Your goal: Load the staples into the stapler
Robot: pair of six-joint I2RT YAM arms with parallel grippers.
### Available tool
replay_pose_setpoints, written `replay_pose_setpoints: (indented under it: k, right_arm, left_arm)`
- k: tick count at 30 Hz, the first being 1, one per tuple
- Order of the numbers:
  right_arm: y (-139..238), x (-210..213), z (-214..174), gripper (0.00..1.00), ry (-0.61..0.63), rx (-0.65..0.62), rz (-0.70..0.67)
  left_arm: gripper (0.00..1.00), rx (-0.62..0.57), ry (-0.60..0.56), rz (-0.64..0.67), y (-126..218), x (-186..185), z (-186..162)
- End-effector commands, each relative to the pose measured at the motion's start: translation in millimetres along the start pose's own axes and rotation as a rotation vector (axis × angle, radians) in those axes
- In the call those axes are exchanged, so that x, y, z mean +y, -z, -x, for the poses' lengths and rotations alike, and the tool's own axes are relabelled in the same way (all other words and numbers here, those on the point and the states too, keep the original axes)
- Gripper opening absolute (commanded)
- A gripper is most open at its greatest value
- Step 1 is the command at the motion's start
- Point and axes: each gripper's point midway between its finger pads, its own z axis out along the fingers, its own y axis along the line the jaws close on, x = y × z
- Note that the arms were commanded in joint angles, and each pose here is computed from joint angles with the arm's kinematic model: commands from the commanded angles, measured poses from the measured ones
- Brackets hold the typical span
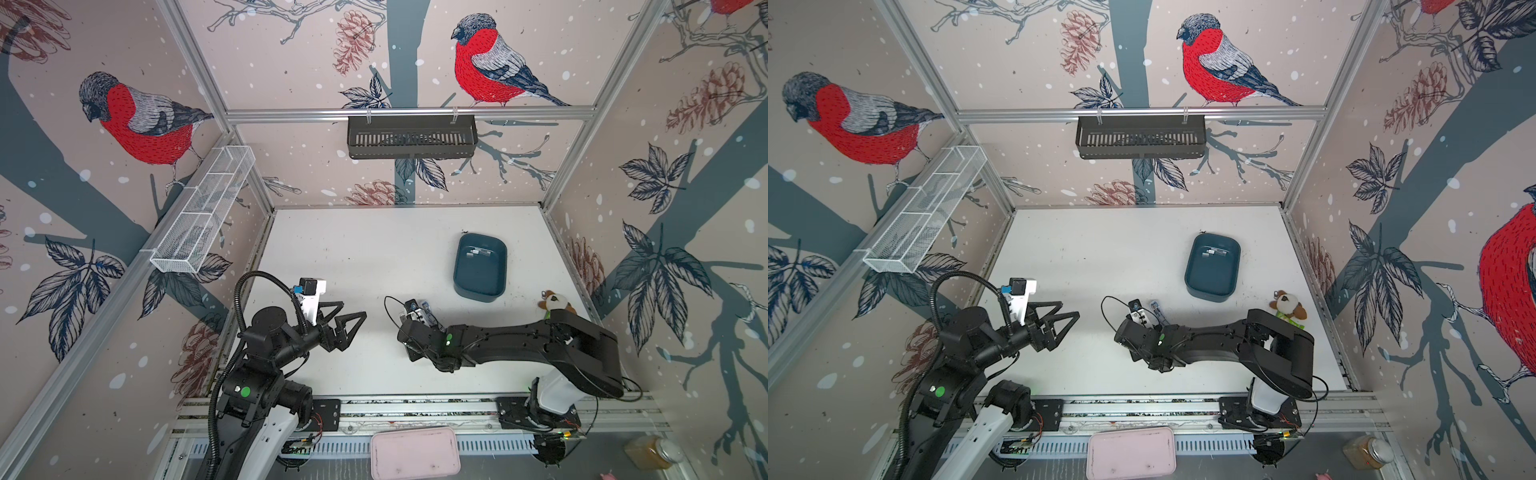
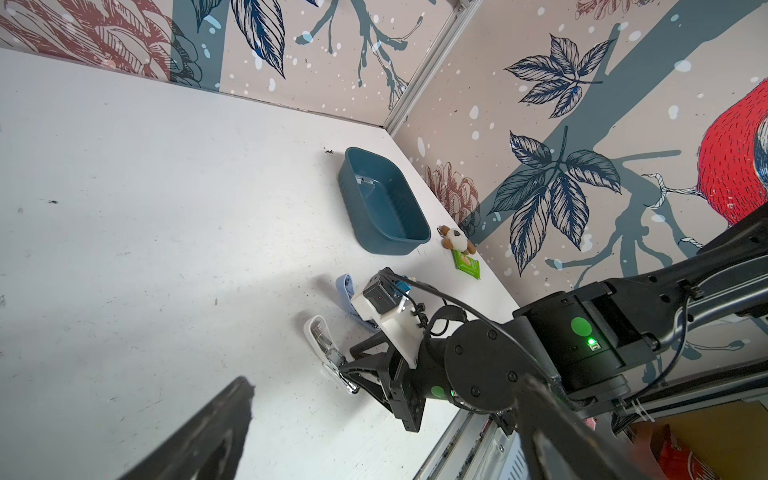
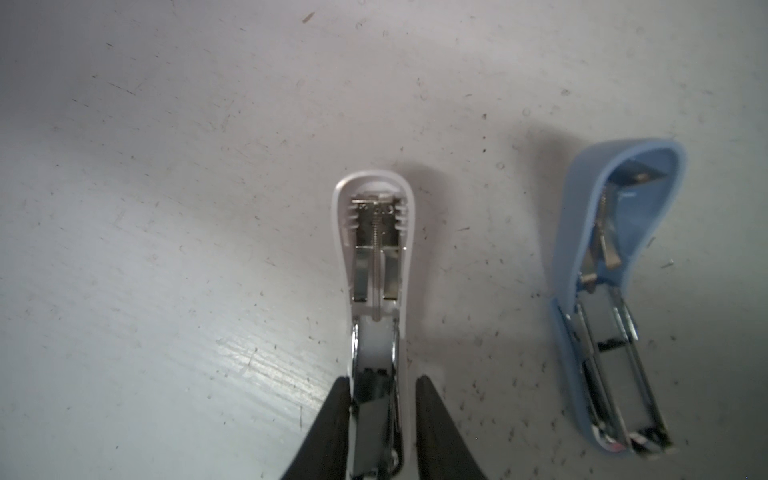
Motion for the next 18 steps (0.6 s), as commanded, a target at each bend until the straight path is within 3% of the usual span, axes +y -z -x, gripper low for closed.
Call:
replay_pose_setpoints:
  k: [1,18]
  right_arm:
    - [3.4,2.1,6.5,0.30,-0.003,-0.018,0.007]
    - [12.5,-1.1,16.5,0.23,-0.031,-0.043,0.066]
  left_arm:
    - [0.98,-0.009,-0.013,-0.006,-0.2,-1.3,2.8]
    - [0.98,0.009,0.000,-0.009,-4.4,0.6,1.2]
